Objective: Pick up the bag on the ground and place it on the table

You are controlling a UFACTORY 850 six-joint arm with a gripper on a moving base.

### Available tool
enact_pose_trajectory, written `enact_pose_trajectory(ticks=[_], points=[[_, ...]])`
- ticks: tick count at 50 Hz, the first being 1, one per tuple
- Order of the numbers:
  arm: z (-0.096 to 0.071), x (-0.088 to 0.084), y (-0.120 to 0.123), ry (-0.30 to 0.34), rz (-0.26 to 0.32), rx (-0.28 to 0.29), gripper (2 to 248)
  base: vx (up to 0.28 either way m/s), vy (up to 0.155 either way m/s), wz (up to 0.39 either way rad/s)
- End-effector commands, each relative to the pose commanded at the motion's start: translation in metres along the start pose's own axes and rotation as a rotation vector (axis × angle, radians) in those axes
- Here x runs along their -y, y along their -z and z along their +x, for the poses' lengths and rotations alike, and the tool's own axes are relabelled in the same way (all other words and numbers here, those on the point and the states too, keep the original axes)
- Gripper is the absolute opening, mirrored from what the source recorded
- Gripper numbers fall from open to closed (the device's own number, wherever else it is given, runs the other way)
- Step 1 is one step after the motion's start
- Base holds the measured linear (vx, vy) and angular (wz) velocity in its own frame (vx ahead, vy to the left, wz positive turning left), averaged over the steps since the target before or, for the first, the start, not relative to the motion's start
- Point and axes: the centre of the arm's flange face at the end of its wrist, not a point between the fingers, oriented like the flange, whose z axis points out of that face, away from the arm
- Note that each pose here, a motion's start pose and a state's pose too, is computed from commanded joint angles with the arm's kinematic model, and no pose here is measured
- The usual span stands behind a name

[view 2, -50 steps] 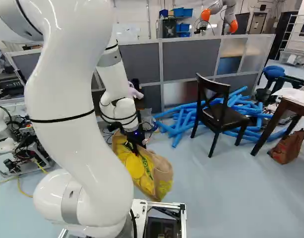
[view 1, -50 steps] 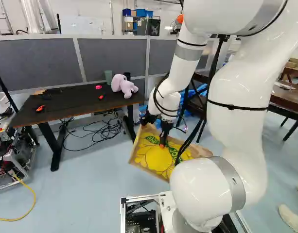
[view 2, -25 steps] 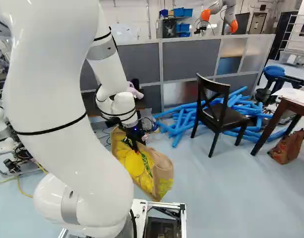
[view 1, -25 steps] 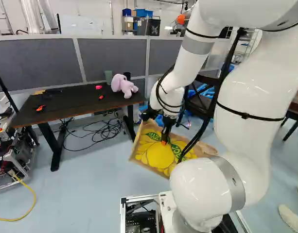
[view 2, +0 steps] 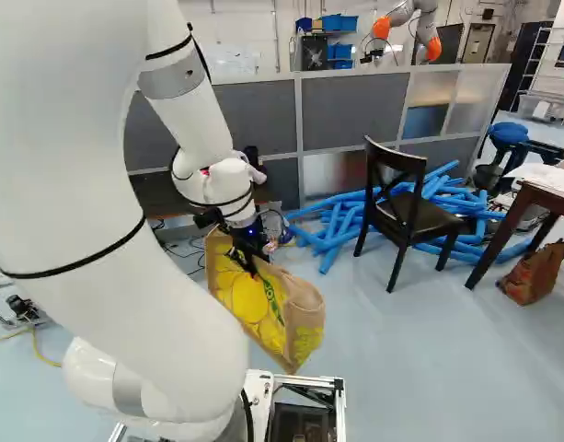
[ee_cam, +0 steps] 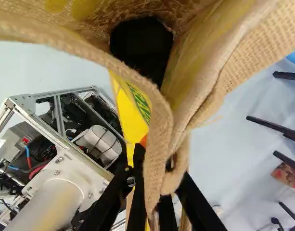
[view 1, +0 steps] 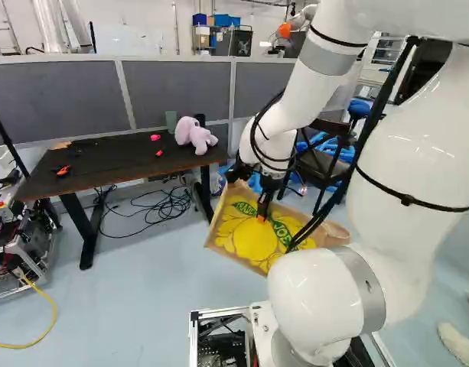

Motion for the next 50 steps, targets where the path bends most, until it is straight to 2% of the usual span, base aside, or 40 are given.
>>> enact_pose_trajectory(ticks=[50], points=[[-0.013, -0.009, 0.073, -0.046, -0.011, -0.002, 21, 0.0, 0.0, 0.0]])
